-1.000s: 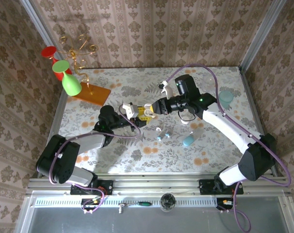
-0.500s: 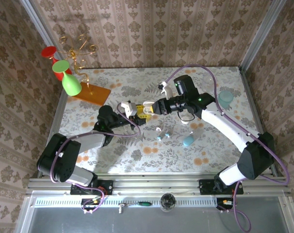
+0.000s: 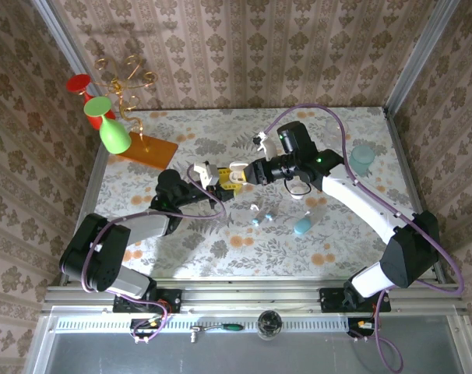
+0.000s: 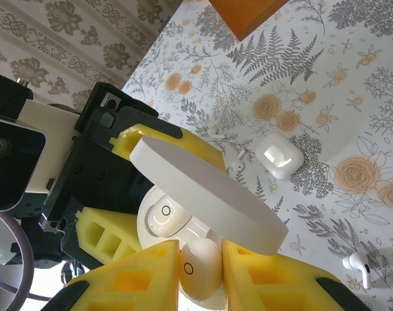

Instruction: Insert wireless bluetooth earbuds into charging case

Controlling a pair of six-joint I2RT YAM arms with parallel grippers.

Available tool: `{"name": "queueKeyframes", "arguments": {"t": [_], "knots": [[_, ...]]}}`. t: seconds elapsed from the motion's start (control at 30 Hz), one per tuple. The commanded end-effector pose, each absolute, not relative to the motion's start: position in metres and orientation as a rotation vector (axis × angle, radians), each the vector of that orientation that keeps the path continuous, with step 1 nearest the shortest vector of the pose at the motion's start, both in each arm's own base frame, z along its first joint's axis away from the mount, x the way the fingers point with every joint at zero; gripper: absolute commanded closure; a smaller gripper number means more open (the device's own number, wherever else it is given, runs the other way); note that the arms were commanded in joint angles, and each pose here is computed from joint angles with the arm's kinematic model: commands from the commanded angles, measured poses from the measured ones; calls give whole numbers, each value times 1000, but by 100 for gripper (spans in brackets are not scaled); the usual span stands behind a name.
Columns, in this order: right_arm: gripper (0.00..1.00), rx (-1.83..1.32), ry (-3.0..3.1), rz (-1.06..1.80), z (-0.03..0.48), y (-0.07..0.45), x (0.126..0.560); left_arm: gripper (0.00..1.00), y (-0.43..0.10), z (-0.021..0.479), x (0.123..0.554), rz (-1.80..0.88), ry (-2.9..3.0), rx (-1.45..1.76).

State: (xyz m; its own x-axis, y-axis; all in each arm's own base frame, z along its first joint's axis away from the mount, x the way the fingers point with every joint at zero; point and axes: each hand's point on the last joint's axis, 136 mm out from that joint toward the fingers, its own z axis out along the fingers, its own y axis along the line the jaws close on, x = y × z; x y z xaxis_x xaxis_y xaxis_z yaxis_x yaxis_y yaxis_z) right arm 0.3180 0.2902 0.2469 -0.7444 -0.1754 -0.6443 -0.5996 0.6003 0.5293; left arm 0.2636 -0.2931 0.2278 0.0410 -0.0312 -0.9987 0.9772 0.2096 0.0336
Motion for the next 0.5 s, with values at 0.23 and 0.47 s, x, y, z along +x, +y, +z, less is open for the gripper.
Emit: {"name": "queueKeyframes", "arguments": {"t": [0.23,0.47], "knots": [[56,-565,2265,967,256,279,321,68,-290,247,260,-1040,1153,1047],[34,-577,2167,986,281,274,318,68,-288,245,262,-1034,1156,1040]]}}
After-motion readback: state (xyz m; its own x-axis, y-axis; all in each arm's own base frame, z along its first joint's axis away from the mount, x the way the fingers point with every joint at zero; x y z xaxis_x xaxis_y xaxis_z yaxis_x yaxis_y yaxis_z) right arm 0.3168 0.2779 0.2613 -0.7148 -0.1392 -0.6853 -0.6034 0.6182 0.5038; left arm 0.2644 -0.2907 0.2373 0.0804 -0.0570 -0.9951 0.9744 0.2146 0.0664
